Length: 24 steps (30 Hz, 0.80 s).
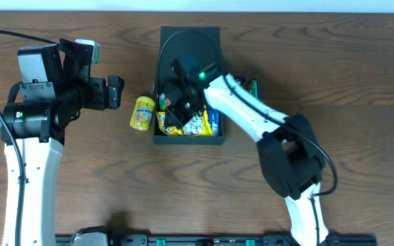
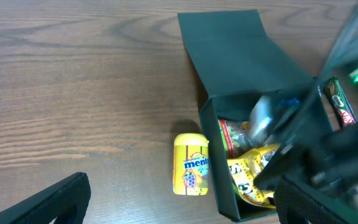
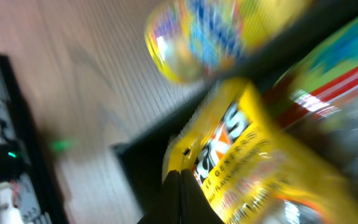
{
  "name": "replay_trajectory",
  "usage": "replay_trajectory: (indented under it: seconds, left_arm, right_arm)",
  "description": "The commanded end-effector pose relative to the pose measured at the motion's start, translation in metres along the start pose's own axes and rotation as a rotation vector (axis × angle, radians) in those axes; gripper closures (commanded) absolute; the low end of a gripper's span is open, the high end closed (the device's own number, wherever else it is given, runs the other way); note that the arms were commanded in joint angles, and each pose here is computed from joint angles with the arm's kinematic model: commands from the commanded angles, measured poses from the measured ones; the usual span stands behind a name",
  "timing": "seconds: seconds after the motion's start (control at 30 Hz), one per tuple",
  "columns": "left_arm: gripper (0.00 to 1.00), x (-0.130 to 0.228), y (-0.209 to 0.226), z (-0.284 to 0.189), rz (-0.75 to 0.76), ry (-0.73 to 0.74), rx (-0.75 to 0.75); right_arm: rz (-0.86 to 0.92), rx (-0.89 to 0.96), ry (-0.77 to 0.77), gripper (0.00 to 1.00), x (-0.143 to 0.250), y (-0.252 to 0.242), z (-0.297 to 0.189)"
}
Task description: Pack container
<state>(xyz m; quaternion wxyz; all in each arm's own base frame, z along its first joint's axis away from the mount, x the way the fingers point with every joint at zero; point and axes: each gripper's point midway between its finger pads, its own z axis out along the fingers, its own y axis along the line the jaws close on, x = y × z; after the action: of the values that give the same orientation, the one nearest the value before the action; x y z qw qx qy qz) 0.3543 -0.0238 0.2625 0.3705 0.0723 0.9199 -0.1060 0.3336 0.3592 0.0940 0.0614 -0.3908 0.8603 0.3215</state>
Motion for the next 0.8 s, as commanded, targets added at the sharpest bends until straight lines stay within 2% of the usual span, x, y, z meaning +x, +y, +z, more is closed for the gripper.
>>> replay_trajectory:
  seconds: [0.0, 0.07, 0.13, 0.17, 0.2, 0.23, 0.27, 0.3, 0.43, 0.57, 0.77]
  left_arm:
    - [0.05, 0.000, 0.006, 0.008, -0.026, 0.023, -0.005]
    - [0.05, 0.012, 0.010, 0.026, -0.053, 0.090, -0.001]
    - [0.05, 0.029, 0.018, 0.047, -0.013, 0.172, -0.003]
    - [0.05, 0.037, 0.020, 0.057, 0.019, 0.211, 0.007]
    - [0.05, 0.045, 0.022, 0.068, 0.035, 0.246, 0.016]
    - [0.05, 0.053, 0.025, 0.079, 0.048, 0.283, 0.027]
    - [0.05, 0.063, 0.028, 0.092, 0.056, 0.327, 0.039]
    - [0.05, 0.072, 0.030, 0.104, 0.049, 0.364, 0.049]
    - [0.00, 0.100, 0.028, 0.137, 0.059, 0.468, 0.090]
    - [0.00, 0.120, 0.014, 0.161, 0.109, 0.545, 0.106]
    - [0.01, 0.131, 0.021, 0.185, 0.234, 0.601, -0.039]
  right_arm:
    - [-0.099, 0.040, -0.226, 0.99, -0.049, 0.020, -0.094]
    - [-0.080, 0.134, -0.296, 0.98, -0.052, 0.001, -0.135]
    - [-0.036, 0.185, -0.331, 0.98, -0.048, -0.018, -0.162]
    - [-0.013, 0.196, -0.339, 0.91, -0.044, -0.026, -0.172]
    - [0.010, 0.207, -0.345, 0.73, -0.040, -0.034, -0.180]
    - [0.032, 0.213, -0.346, 0.63, -0.036, -0.042, -0.185]
    - [0.067, 0.222, -0.345, 0.59, -0.031, -0.051, -0.191]
    - [0.095, 0.227, -0.346, 0.51, -0.027, -0.058, -0.196]
    - [0.136, 0.242, -0.351, 0.37, -0.019, -0.072, -0.206]
    - [0.153, 0.248, -0.358, 0.34, -0.017, -0.077, -0.210]
    - [0.154, 0.251, -0.358, 0.36, -0.017, -0.078, -0.210]
